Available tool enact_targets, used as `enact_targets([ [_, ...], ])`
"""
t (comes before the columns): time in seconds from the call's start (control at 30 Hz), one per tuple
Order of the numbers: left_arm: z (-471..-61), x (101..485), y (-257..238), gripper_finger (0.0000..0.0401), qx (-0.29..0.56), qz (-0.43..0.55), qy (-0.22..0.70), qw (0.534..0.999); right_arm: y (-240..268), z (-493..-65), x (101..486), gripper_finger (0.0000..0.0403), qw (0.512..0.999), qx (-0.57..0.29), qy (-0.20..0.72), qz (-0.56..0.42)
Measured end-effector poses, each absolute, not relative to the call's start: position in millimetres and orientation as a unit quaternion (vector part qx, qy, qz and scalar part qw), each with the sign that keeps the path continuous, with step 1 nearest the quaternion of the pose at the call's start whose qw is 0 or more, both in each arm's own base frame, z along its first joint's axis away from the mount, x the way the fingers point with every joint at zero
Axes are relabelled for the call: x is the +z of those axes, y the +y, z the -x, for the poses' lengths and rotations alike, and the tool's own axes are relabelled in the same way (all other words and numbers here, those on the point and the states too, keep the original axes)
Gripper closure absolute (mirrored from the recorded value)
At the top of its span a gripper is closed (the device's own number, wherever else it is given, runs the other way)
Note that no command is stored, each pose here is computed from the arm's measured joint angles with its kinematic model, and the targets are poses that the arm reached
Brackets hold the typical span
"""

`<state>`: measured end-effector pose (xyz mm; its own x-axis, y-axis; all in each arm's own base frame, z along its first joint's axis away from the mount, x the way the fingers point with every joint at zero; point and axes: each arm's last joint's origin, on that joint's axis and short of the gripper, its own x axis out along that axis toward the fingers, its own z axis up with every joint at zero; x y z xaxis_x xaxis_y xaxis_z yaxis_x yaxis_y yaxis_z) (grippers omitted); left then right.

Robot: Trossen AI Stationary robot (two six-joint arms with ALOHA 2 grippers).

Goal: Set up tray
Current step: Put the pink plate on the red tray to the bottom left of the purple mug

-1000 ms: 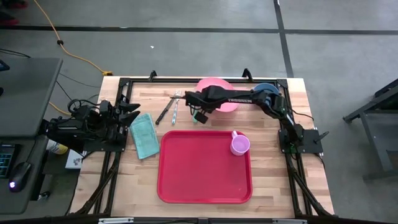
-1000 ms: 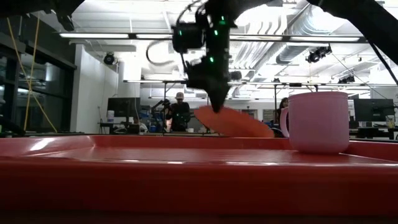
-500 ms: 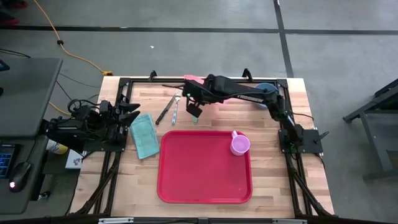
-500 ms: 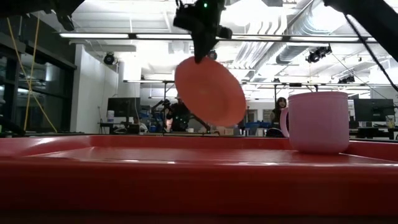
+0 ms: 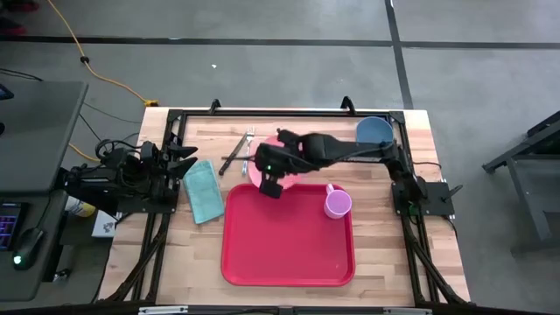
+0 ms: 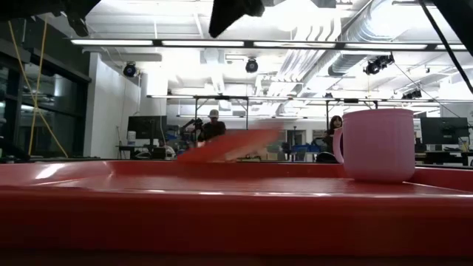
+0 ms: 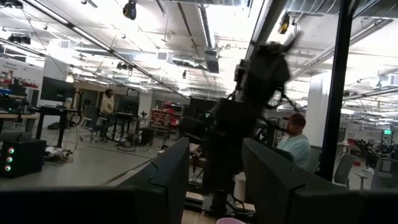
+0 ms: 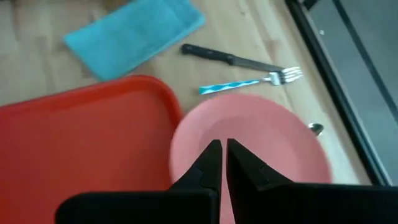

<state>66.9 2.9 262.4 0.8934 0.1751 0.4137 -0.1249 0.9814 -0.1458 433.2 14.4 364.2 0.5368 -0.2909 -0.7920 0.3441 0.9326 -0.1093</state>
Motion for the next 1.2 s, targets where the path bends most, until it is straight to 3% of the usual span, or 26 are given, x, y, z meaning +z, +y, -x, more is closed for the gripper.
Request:
enact_targets([
  [0.47, -66.7, 263.2, 2.1, 0.0222, 0.061, 0.064, -0.222, 0.971, 53.1, -423.6, 361.4, 0.0403, 0.864, -0.220, 0.449, -0.049],
  [0.7, -65.5, 265.7, 2.2, 0.0222, 0.059, 0.068, -0.236, 0.967, 19.2, -417.4, 356.5, 0.0403, 0.821, -0.302, 0.467, -0.130],
  [0.9, -65.5, 265.7, 2.2, 0.0222, 0.056, 0.080, -0.237, 0.967, -26.5, -402.8, 352.5, 0.0403, 0.756, -0.406, 0.487, -0.160],
  [1.2, -65.9, 265.2, 0.9, 0.0222, 0.035, 0.077, -0.233, 0.969, -85.2, -392.3, 354.0, 0.0403, 0.729, -0.436, 0.496, -0.181],
])
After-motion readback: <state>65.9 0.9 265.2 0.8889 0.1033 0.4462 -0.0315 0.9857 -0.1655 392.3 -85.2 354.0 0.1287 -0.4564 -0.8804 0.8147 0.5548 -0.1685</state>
